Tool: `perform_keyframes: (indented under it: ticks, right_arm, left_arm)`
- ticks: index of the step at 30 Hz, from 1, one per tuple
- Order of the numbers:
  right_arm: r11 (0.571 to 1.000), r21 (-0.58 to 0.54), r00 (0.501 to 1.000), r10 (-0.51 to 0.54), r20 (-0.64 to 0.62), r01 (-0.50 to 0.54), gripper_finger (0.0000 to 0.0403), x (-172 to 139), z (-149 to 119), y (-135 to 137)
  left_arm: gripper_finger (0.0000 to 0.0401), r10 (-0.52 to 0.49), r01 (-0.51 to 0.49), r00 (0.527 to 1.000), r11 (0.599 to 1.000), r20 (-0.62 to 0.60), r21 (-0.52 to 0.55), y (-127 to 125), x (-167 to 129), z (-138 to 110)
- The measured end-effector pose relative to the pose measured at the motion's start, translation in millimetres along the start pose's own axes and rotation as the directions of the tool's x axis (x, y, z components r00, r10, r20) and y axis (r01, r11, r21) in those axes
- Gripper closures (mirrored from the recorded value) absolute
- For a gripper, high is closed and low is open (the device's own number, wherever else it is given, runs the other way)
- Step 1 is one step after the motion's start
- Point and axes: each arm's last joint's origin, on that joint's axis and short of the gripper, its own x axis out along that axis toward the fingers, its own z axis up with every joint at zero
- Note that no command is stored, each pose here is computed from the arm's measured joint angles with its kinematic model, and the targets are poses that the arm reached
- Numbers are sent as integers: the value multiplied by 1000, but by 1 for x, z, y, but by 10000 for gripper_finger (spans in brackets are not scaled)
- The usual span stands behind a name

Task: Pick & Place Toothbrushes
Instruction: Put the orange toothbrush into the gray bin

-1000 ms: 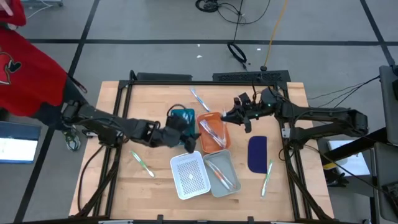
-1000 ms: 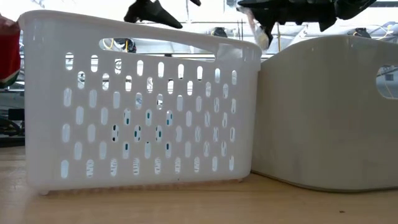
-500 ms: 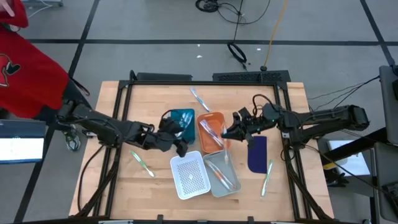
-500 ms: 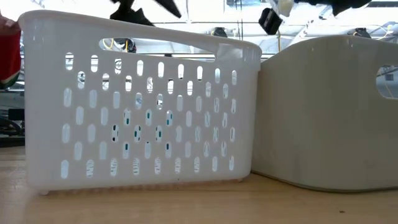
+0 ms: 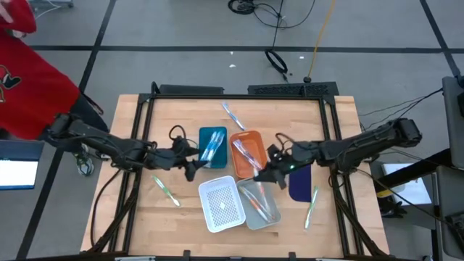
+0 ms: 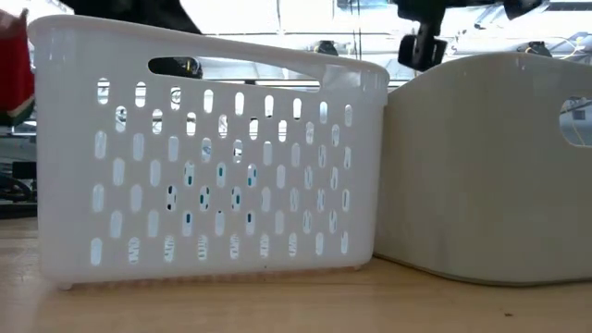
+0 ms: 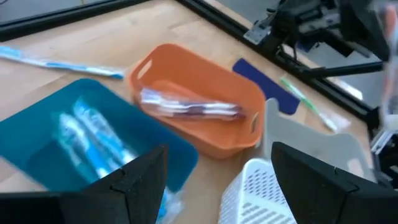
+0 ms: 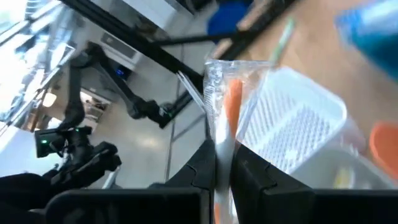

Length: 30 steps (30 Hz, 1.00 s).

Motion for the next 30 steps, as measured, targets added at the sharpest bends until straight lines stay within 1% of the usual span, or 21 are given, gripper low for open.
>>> perform_keyframes:
  ticks: [3,6,8,11,13,15,17,19,23,27,30]
  right_arm:
    - [996,78,997,-46,-69,51,385,11,-5,-1]
    - [986,127,987,-91,-129,107,385,23,-7,1]
    - [983,139,980,-95,-174,120,385,33,-7,3]
    - [976,143,965,-126,-232,162,385,50,-7,3]
    - [965,148,939,-165,-303,218,385,60,-12,-4]
    - [953,148,918,-200,-341,263,385,69,-15,-10]
    - [945,158,900,-210,-382,288,385,76,-20,-16]
    - [940,161,890,-215,-402,300,385,82,-23,-22]
    - [915,184,860,-248,-445,359,385,90,-29,-38]
    - [900,205,844,-254,-473,385,385,95,-31,-50]
    - [894,198,840,-273,-469,401,385,97,-31,-56]
  left_arm:
    - [116,-4,4,1000,1000,0,3,8,-5,-6]
    - [116,-29,29,1000,999,-11,18,15,-9,-11]
    - [116,-65,64,998,998,5,28,17,-11,-13]
    - [116,-92,91,995,995,29,39,23,-16,-18]
    - [116,-105,103,994,994,36,39,25,-19,-21]
    - [116,-115,114,993,993,34,42,29,-22,-25]
    - [116,-128,127,991,991,35,42,30,-25,-28]
    - [116,-137,135,990,990,30,48,32,-28,-31]
    - [116,-141,140,990,989,25,51,33,-29,-35]
    - [116,-147,146,989,988,30,49,32,-29,-34]
    - [116,-154,152,988,987,27,52,32,-29,-34]
